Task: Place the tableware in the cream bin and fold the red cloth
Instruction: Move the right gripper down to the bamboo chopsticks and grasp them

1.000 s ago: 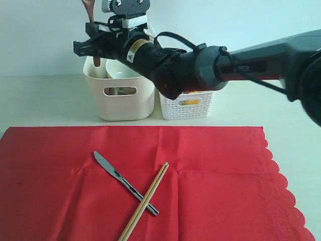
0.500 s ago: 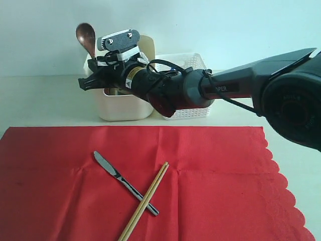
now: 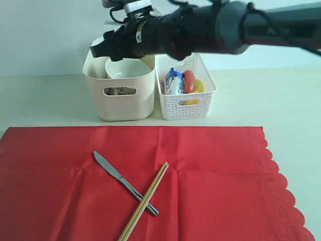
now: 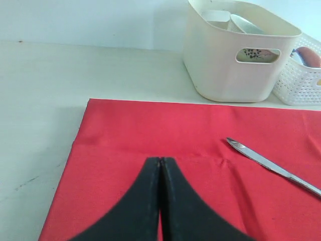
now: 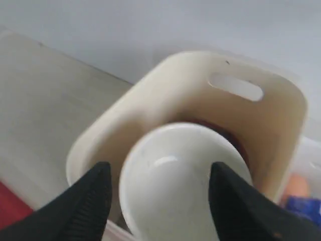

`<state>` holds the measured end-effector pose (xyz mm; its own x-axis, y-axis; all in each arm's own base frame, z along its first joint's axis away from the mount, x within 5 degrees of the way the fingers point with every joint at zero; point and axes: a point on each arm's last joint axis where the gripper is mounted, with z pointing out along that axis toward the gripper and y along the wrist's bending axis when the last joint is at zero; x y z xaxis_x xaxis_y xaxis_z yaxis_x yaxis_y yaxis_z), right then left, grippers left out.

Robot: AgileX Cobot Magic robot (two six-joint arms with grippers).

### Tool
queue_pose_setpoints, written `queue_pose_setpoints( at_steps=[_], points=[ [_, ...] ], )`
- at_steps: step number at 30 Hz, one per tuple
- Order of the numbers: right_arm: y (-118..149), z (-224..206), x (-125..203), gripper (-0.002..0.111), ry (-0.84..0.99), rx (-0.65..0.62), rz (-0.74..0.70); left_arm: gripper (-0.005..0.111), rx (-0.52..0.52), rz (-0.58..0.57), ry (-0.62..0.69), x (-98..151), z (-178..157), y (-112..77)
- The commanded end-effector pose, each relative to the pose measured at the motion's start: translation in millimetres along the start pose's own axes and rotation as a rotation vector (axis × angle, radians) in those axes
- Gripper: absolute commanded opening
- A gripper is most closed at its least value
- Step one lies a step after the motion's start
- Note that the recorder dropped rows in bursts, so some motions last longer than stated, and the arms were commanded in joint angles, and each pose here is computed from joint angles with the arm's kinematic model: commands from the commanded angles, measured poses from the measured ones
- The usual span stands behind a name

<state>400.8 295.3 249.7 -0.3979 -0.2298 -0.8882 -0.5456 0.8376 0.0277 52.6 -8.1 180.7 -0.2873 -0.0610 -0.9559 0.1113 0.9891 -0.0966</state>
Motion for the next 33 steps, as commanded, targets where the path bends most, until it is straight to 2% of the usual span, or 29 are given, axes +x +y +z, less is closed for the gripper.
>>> queue_pose_setpoints(
  at_steps=[1,5,6,9,10,14,15,18,23,28,33],
  points=[
    [-15.1,-56.7,-11.7,0.042,0.309,0.142,-0.059,0.0,-0.002,-0.009,-0.012,-0.4,-0.1,0.1],
    [-19.3,-95.4,13.5,0.021,0.459,0.133,-0.193,0.0,-0.002,-0.009,-0.012,-0.4,-0.1,0.1],
    [-19.4,-102.5,16.6,0.02,0.45,0.128,-0.195,0.0,-0.002,-0.009,-0.012,-0.4,-0.1,0.1],
    [-18.2,-134.5,59.8,0.02,0.493,0.075,-0.181,0.0,-0.002,-0.009,-0.012,-0.4,-0.1,0.1],
    [-14.2,-142.8,77.2,0.02,0.543,0.014,-0.181,0.0,-0.002,-0.009,-0.012,-0.4,-0.1,0.1],
    [-0.1,-150.7,106.9,0.02,0.665,-0.149,-0.098,0.0,-0.002,-0.009,-0.012,-0.4,-0.1,0.1],
    [7.0,-153.8,122.9,0.02,0.756,-0.237,-0.07,0.0,-0.002,-0.009,-0.012,-0.4,-0.1,0.1],
    [13.0,-159.1,141.9,0.02,0.873,-0.311,-0.021,0.0,-0.002,-0.009,-0.012,-0.4,-0.1,0.1],
    [12.9,-161.8,159.4,0.02,0.976,-0.325,-0.018,0.0,-0.002,-0.009,-0.012,-0.4,-0.1,0.1],
    [14.6,-157.9,161.7,0.02,0.975,-0.328,0.02,0.0,-0.002,-0.009,-0.012,-0.4,-0.1,0.1],
    [19.9,-147.2,160.5,0.02,0.907,-0.332,0.136,0.0,-0.002,-0.009,-0.012,-0.4,-0.1,0.1]
  ],
)
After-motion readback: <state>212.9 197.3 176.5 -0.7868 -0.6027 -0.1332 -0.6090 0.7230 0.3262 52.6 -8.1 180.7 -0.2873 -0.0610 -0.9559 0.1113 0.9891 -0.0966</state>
